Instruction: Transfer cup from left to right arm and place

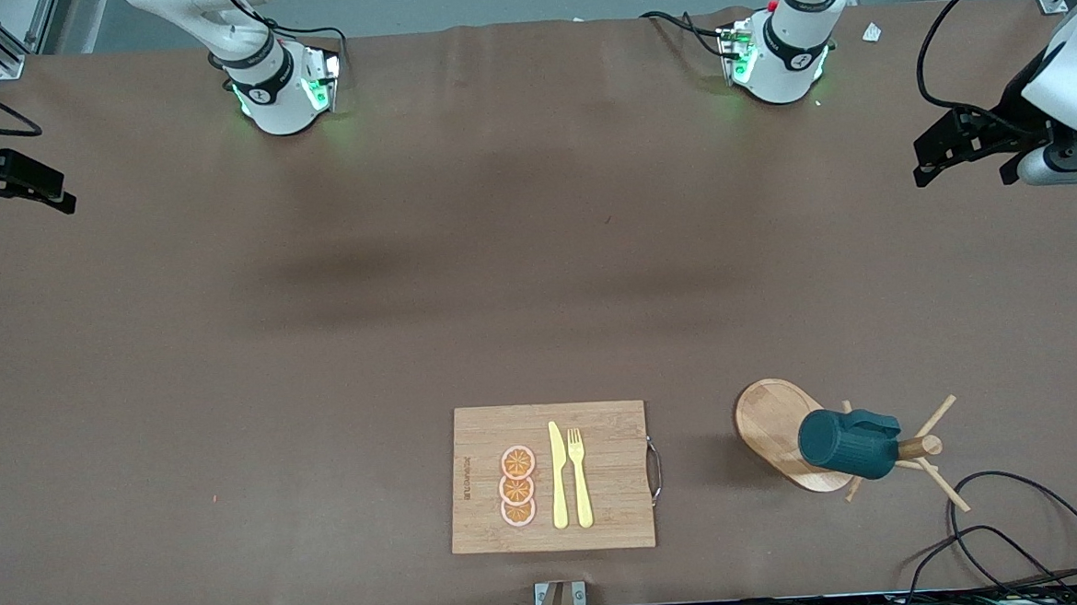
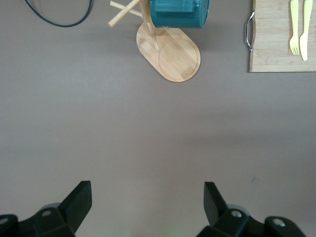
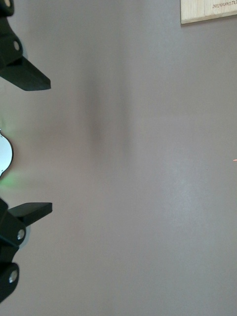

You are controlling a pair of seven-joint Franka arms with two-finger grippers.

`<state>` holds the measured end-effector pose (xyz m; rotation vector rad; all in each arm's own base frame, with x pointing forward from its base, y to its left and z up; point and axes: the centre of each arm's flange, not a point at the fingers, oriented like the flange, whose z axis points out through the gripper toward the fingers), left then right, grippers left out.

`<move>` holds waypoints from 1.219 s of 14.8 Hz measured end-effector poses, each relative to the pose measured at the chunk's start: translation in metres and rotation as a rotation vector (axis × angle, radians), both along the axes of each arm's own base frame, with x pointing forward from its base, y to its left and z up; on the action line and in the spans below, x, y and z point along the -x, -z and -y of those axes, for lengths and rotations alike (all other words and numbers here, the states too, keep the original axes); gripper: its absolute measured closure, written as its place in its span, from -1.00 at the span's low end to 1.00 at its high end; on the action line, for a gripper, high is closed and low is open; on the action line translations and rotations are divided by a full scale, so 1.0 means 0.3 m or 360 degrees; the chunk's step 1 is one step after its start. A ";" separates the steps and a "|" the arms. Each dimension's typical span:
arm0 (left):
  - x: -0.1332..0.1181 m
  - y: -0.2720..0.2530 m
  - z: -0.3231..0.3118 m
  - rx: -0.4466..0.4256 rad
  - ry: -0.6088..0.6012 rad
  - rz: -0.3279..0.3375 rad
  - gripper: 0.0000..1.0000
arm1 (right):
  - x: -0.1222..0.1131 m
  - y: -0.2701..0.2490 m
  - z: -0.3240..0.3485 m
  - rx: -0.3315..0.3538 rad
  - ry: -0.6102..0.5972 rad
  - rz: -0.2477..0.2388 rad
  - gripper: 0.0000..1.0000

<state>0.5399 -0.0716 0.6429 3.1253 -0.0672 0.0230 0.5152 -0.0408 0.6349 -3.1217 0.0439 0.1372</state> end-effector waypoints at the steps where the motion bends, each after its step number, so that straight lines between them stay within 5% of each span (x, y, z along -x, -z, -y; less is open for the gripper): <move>1: -0.007 0.012 -0.001 0.0001 0.0001 -0.0009 -1.00 | 0.000 0.000 0.000 0.0000 0.0000 0.0000 -1.00; 9: -0.084 0.100 -0.063 0.0035 -0.0101 -0.0033 -1.00 | 0.000 0.000 0.000 0.0000 0.0000 0.0000 -1.00; 15: -0.274 0.229 -0.160 0.0198 -0.0643 -0.0016 -1.00 | 0.000 0.000 0.000 0.0000 0.0000 0.0000 -1.00; 18: -0.383 0.294 -0.192 0.0463 -0.1027 -0.0043 -1.00 | 0.000 0.000 0.000 0.0000 0.0000 0.0000 -1.00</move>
